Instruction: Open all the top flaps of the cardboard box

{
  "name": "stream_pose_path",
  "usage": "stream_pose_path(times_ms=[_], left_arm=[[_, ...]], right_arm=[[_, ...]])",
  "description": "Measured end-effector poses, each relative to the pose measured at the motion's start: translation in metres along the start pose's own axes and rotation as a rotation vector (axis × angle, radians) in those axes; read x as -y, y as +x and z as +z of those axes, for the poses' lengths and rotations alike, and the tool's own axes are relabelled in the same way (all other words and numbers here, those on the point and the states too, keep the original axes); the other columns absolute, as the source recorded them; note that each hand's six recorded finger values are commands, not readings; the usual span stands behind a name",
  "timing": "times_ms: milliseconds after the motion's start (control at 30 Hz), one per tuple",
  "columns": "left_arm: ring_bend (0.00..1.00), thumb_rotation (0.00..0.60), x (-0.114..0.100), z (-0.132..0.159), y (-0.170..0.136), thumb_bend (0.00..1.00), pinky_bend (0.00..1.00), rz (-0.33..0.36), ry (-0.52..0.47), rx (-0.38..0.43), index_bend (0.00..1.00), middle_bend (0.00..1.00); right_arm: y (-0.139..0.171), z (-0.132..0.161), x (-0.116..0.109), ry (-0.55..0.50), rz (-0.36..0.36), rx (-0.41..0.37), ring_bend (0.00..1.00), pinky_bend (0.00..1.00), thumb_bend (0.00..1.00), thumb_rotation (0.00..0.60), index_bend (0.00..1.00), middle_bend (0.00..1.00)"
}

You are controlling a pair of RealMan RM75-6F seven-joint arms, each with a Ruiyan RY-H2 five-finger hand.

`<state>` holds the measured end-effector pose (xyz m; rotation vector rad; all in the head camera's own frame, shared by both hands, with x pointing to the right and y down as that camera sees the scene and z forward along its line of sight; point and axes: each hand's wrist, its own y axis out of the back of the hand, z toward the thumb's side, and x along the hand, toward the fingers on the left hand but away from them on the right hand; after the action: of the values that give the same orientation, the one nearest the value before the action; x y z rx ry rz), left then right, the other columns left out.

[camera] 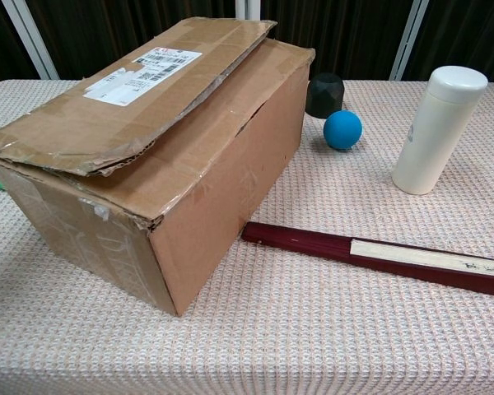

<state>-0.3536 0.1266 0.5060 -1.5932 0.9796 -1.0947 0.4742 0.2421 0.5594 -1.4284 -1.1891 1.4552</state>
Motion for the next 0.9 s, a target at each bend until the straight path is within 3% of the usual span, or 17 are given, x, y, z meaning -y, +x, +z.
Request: stream_pose_path(times_ms=[100, 267, 467, 700, 800, 900], left_arm=[[0.13, 0.515, 0.004, 0.028, 0.019, 0.0, 0.21, -0.042, -0.029, 0.043, 0.12, 0.18], [0.13, 0.485, 0.021, 0.079, 0.046, 0.0, 0.19, -0.108, -0.113, 0.11, 0.12, 0.18], [0.13, 0.438, 0.045, 0.127, 0.065, 0.0, 0.19, -0.135, -0.162, 0.165, 0.12, 0.18], [0.12, 0.355, 0.066, 0.165, 0.084, 0.0, 0.19, -0.196, -0.219, 0.191, 0.11, 0.18], [0.09, 0.295, 0.07, 0.177, 0.09, 0.0, 0.19, -0.202, -0.199, 0.207, 0.11, 0.16], [0.08, 0.282, 0.074, 0.187, 0.094, 0.0, 0.18, -0.206, -0.157, 0.218, 0.09, 0.13]], right_arm=[[0.0, 0.0, 0.003, 0.0, 0.004, -0.002, 0.0, 0.0, 0.22, 0.6, 0.0, 0.0], [0.0, -0.004, 0.007, -0.013, 0.012, 0.011, 0.0, 0.0, 0.22, 0.6, 0.0, 0.0], [0.002, -0.015, 0.006, -0.009, 0.017, 0.04, 0.0, 0.0, 0.22, 0.6, 0.0, 0.0], [0.003, -0.022, 0.005, -0.009, 0.015, 0.057, 0.0, 0.0, 0.22, 0.6, 0.0, 0.0], [0.002, -0.021, 0.007, -0.01, 0.021, 0.054, 0.0, 0.0, 0.22, 0.6, 0.0, 0.0], [0.001, -0.018, 0.009, -0.01, 0.022, 0.051, 0.0, 0.0, 0.22, 0.6, 0.0, 0.0]])
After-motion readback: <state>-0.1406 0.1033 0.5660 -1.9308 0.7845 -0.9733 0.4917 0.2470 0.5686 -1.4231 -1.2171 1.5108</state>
